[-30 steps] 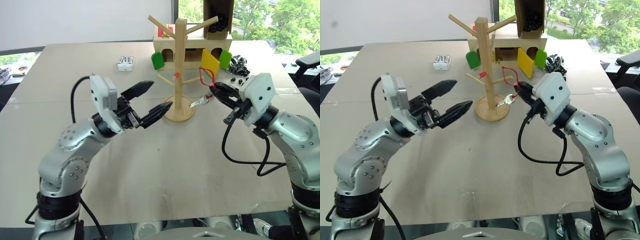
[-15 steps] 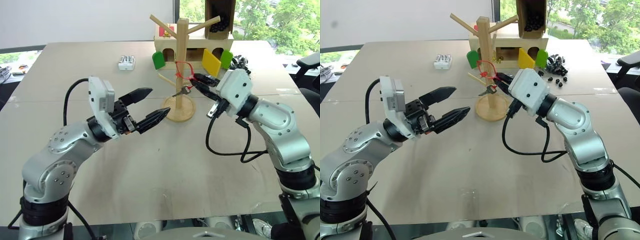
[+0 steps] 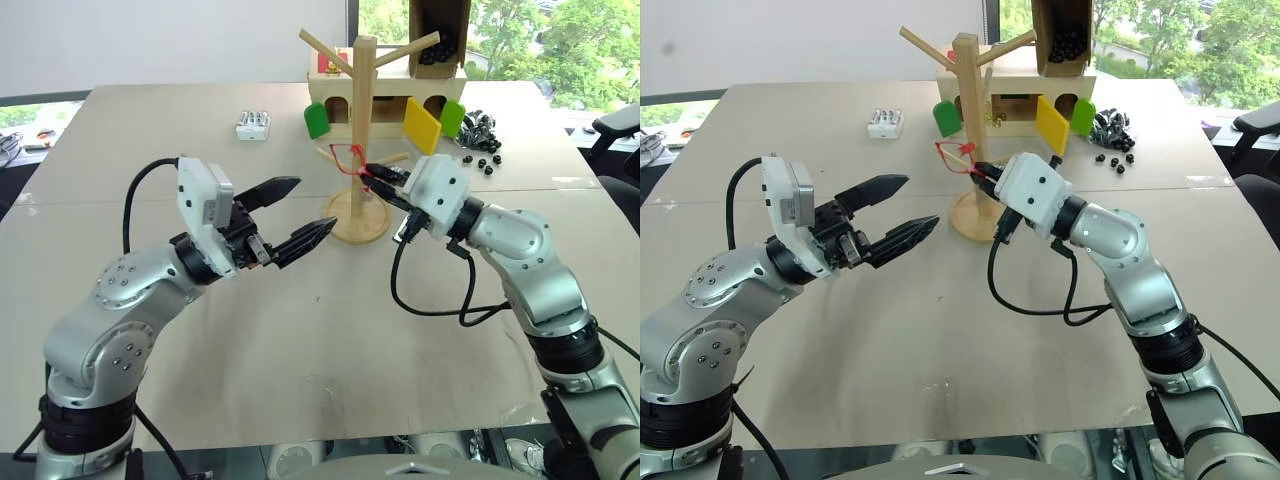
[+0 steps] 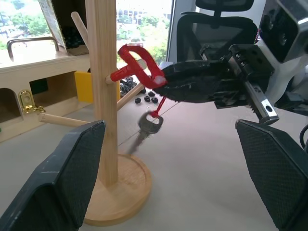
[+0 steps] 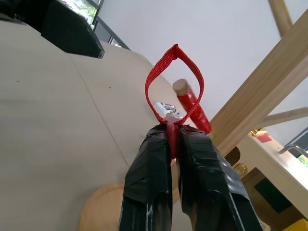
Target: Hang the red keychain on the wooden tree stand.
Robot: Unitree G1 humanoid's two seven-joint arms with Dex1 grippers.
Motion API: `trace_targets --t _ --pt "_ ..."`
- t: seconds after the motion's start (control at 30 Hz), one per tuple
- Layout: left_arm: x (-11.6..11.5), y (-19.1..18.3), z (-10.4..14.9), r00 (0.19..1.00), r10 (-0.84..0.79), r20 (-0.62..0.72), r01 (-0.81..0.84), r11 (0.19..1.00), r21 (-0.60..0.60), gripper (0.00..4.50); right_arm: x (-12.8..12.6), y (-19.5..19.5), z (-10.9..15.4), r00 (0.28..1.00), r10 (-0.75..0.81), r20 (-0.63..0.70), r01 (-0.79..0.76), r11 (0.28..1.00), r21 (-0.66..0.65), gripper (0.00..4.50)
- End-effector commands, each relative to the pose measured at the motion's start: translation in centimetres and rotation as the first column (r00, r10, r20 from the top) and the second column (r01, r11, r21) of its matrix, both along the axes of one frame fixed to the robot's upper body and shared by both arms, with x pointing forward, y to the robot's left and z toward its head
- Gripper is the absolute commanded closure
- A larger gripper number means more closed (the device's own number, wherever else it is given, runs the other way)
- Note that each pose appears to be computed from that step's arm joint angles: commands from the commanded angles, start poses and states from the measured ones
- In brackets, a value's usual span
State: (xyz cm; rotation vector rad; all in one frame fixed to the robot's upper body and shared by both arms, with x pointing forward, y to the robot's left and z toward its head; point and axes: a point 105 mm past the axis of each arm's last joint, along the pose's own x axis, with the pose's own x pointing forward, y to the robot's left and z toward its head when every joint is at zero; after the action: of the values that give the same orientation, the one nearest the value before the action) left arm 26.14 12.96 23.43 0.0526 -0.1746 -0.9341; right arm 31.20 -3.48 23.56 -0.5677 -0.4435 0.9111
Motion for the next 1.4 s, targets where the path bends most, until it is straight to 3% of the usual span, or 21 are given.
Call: trace_targets --t 0.03,0.33,0.37,0.4,0.6,0.77,0.87,1.07,1.23,1.4 --pt "-0.5 -0.4 1.0 0.998 -0.016 0.06 0.016 1.0 0.004 0.0 0.4 0.1 0.7 0.998 -0.019 0.052 0.019 1.0 0.007 4.42" --pt "-0.6 -0.4 1.3 0.997 -0.007 0.075 0.007 1.0 0.001 0.0 2.2 -0.1 1.3 0.991 -0.099 0.095 0.094 0.994 0.049 4.42" --pt "-0.5 -0.4 1.3 0.997 -0.006 0.076 0.006 1.0 0.001 0.0 2.3 -0.2 1.4 0.991 -0.102 0.09 0.096 0.993 0.063 3.69" --pt "-0.5 -0.4 1.3 0.997 -0.005 0.078 0.005 1.0 0.0 0.0 2.3 -0.2 1.5 0.991 -0.102 0.088 0.096 0.993 0.071 3.45" --pt "-0.3 -0.3 1.3 0.996 0.017 0.086 -0.017 1.0 -0.001 0.0 2.2 -1.6 2.2 0.993 -0.112 0.031 0.104 0.976 0.191 0.8" --pt "1.8 1.3 0.7 0.975 0.205 0.084 -0.202 0.978 -0.045 0.0 3.0 -6.6 0.8 0.964 -0.171 -0.204 0.239 0.892 0.383 0.8" --pt "3.9 3.3 -0.6 0.915 0.399 0.053 -0.392 0.914 -0.109 0.0 3.7 -10.5 -1.1 0.917 -0.263 -0.299 0.376 0.82 0.432 0.8" --pt "6.1 5.5 -3.9 0.784 0.62 -0.025 -0.614 0.769 -0.176 0.0 4.6 -14.8 -4.8 0.825 -0.409 -0.39 0.555 0.715 0.425 0.8" --pt "7.1 7.7 -6.9 0.631 0.775 -0.027 -0.769 0.62 -0.159 0.0 5.3 -16.2 -8.1 0.76 -0.501 -0.414 0.645 0.659 0.388 0.8" --pt "7.2 9.4 -9.0 0.53 0.848 -0.012 -0.841 0.523 -0.139 0.0 6.1 -16.8 -10.6 0.714 -0.54 -0.445 0.695 0.625 0.356 0.8"
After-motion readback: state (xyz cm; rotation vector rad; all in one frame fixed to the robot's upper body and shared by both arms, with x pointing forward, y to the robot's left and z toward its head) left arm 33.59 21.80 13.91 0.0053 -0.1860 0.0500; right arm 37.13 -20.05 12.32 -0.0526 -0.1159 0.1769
